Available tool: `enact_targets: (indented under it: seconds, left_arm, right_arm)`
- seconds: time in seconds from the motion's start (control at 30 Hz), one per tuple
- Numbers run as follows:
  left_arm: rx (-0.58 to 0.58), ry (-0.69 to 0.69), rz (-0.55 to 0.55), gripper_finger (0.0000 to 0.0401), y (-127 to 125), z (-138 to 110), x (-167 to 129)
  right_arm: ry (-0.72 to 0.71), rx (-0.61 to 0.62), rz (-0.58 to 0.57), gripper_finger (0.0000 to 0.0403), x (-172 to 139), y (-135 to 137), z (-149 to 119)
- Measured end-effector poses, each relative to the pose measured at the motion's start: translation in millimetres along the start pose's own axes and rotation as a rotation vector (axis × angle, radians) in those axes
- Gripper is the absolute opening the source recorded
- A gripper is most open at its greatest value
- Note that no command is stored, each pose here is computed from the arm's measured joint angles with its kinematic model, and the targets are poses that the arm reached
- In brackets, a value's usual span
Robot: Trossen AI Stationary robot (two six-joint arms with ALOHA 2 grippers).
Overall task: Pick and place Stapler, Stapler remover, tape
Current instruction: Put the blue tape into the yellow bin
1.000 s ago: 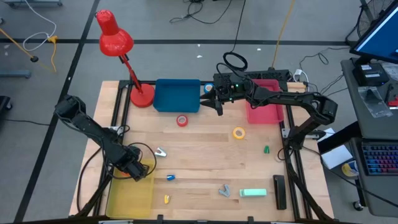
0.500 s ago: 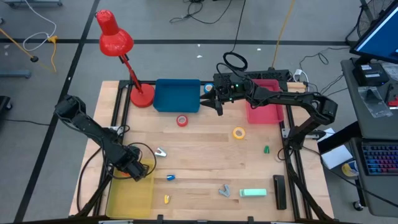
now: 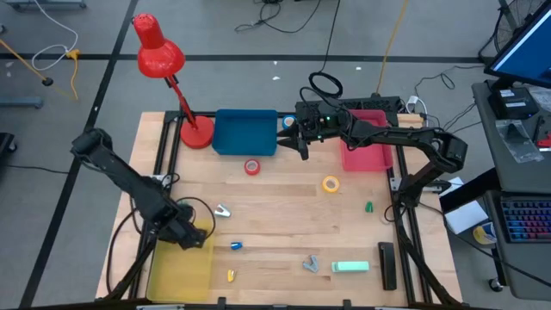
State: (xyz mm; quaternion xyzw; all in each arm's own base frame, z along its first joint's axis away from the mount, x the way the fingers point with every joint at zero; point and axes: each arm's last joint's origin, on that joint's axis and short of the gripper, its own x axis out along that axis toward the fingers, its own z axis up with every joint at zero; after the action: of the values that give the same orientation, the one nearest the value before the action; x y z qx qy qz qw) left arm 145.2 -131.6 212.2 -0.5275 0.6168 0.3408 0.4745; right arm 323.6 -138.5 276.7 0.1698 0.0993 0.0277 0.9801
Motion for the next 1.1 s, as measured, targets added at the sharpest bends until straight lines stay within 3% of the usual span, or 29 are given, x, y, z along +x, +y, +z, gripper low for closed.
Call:
enact_targets:
  seconds: [0.2, 0.33, 0.43, 0.63, 0.8, 1.1]
  left_arm:
    - [0.046, -0.185, -0.355, 0.0255, -9.0, -8.4, -50.7]
    - [0.108, -0.463, -0.567, 0.0251, -10.0, -4.7, -73.5]
    - [0.132, -0.686, -0.657, 0.0252, -8.6, 0.7, -82.3]
    - [0.138, -0.938, -0.666, 0.0253, -12.2, 15.4, -91.1]
    - [0.149, -1.012, -0.597, 0.0253, -17.4, 31.1, -95.9]
    - [0.327, -1.068, -0.559, 0.0253, -35.0, 50.0, -110.6]
  right_arm:
    - [-0.019, -0.026, -0.019, 0.0160, -6.2, -4.9, 4.9]
    - [-0.003, -0.066, -0.049, 0.0160, -12.9, -10.0, 6.0]
    - [0.034, -0.116, -0.133, 0.0160, -15.6, -13.7, 3.5]
    - [0.181, -0.177, -0.341, 0.0160, -22.6, -20.3, -9.2]
    - [0.254, -0.080, -0.463, 0.0160, -26.1, -26.1, -14.5]
    - [0.348, -0.021, -0.635, 0.0160, -21.4, -43.6, 15.5]
